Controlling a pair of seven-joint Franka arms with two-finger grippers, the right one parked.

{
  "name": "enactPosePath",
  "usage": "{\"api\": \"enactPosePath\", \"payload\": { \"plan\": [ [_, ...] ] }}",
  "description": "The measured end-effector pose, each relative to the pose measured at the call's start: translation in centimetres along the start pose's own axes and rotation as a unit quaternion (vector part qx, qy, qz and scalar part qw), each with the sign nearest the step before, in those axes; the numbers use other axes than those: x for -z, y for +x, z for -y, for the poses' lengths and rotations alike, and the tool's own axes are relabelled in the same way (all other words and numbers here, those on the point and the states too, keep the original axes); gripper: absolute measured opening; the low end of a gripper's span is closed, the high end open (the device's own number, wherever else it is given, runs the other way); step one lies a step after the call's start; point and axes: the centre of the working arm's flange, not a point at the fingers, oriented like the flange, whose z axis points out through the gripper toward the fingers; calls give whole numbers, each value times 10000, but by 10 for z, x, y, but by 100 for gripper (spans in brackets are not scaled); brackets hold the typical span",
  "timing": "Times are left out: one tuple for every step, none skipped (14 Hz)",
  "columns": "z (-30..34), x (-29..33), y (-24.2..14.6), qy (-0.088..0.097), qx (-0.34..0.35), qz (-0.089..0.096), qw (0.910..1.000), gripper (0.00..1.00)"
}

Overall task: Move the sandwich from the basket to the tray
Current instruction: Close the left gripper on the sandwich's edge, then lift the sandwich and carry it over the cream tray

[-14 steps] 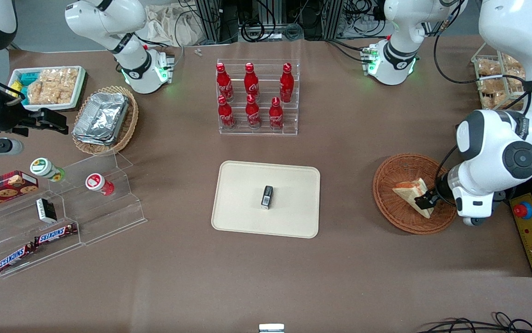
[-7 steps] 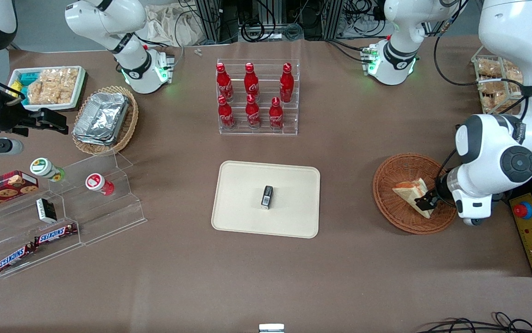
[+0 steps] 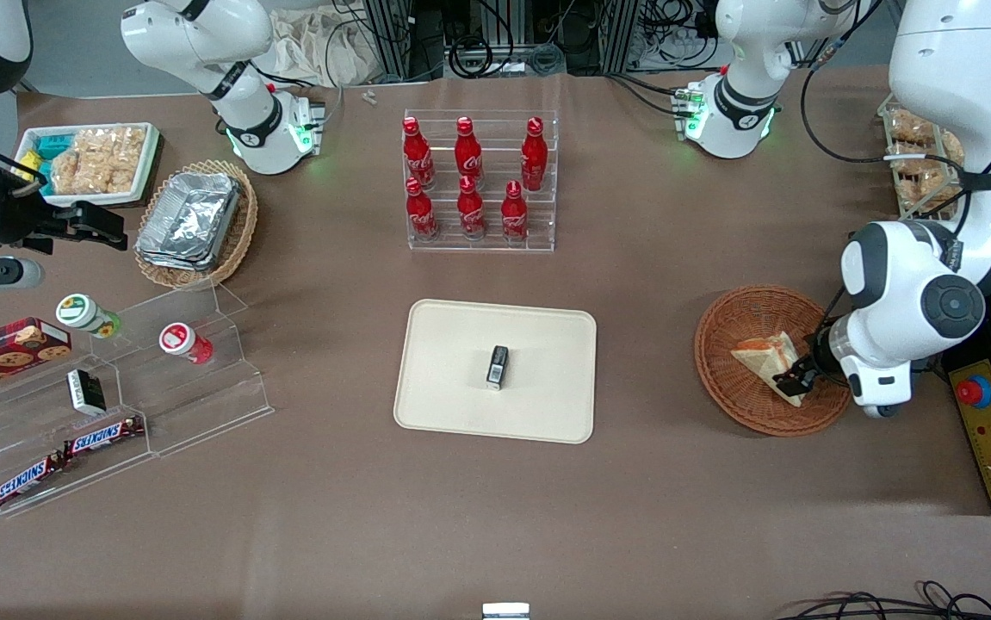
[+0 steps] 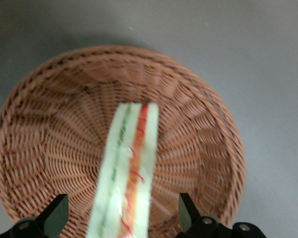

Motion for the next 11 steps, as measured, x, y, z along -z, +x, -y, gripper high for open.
{"api": "enactPosePath", "payload": {
  "plan": [
    [4,-3,3,1,42,5,10000,100],
    [6,-6,3,-5,52,4,10000,100],
    [5,-9,2,-15,46,0,10000,100],
    [5,-13,1,-32,54,-8,10000,100],
    [4,-17,-2,-41,79,-8,10000,100],
    [5,-22,-5,-30,95,7,9999,100],
    [5,-27,-9,-10,96,30,9999,100],
    [7,-33,-13,12,88,53,9999,100],
    [9,-39,-17,27,78,70,9999,100],
    [10,-43,-21,22,60,74,10000,100],
    [9,-45,-25,10,24,81,10000,90]
  ]
}}
